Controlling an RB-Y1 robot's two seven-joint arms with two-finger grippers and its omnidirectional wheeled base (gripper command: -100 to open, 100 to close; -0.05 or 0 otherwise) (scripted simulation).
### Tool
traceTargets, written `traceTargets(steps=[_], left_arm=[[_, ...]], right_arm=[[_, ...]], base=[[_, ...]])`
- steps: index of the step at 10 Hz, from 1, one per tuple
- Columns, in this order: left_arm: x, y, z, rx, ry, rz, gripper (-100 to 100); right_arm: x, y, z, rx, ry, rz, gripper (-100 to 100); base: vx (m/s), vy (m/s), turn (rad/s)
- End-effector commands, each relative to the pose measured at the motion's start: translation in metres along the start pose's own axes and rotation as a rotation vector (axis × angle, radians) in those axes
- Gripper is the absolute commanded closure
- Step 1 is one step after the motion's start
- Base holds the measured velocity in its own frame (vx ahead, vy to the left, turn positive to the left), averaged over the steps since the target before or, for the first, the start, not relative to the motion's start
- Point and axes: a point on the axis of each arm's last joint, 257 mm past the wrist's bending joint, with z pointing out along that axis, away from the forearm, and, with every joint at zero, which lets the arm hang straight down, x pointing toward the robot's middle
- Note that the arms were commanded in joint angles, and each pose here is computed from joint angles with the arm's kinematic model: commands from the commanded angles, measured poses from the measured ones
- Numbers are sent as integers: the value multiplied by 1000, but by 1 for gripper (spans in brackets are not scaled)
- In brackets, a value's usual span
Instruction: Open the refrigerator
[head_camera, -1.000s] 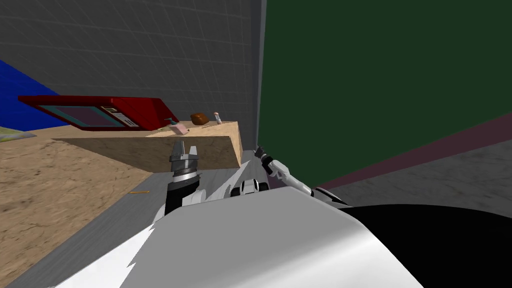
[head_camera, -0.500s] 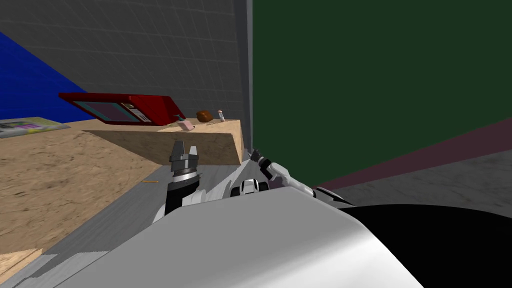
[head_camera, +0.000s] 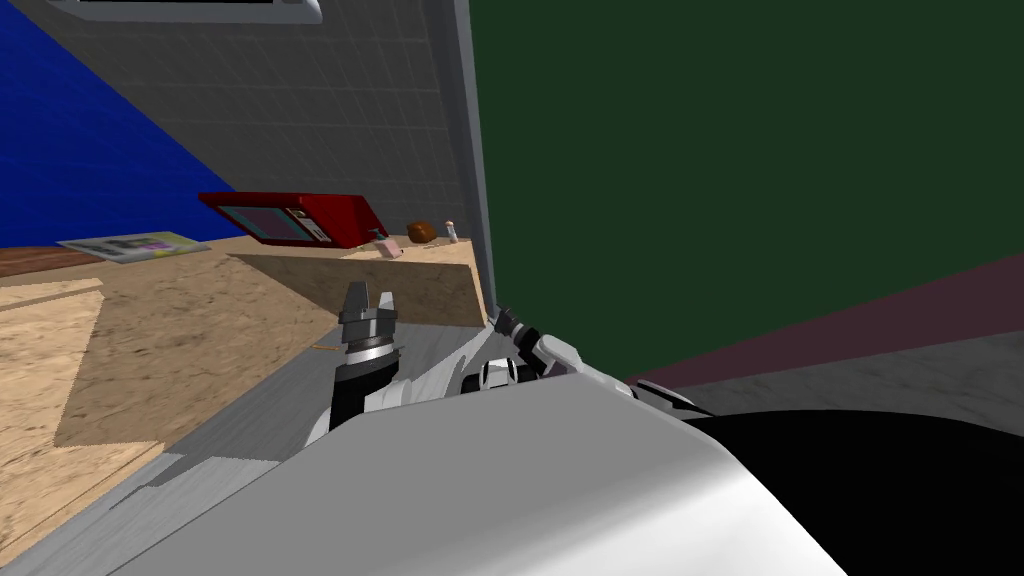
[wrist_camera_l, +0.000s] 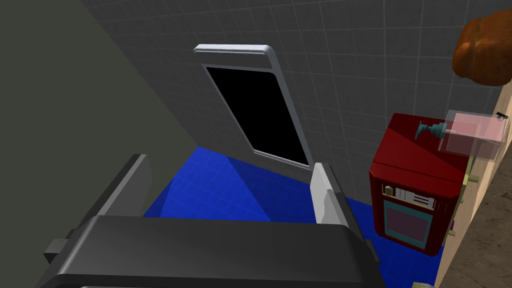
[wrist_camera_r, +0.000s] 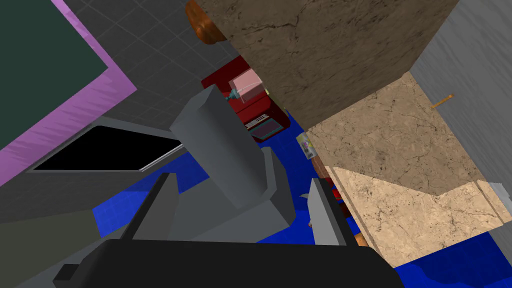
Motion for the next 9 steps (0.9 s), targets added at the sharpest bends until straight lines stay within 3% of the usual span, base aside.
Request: traceTargets(steps=[1, 4, 6, 7, 9], left_arm=[[0, 0, 0, 0, 0, 0, 0], [0, 0, 0, 0, 0, 0, 0], [0, 0, 0, 0, 0, 0, 0], [0, 0, 0, 0, 0, 0, 0], [0, 0, 0, 0, 0, 0, 0]], right_arm=[[-48, 12, -1, -28, -111, -18, 100], [-48, 12, -1, -28, -111, -18, 100], [-75, 23, -10, -51, -172, -26, 100], [-44, 18, -20, -51, -85, -23, -100], [-49, 12, -23, -45, -88, -21, -100]], base=[[-31, -20, 103], [-9, -6, 31], [-24, -15, 78], [-10, -6, 33], [15, 10, -50]])
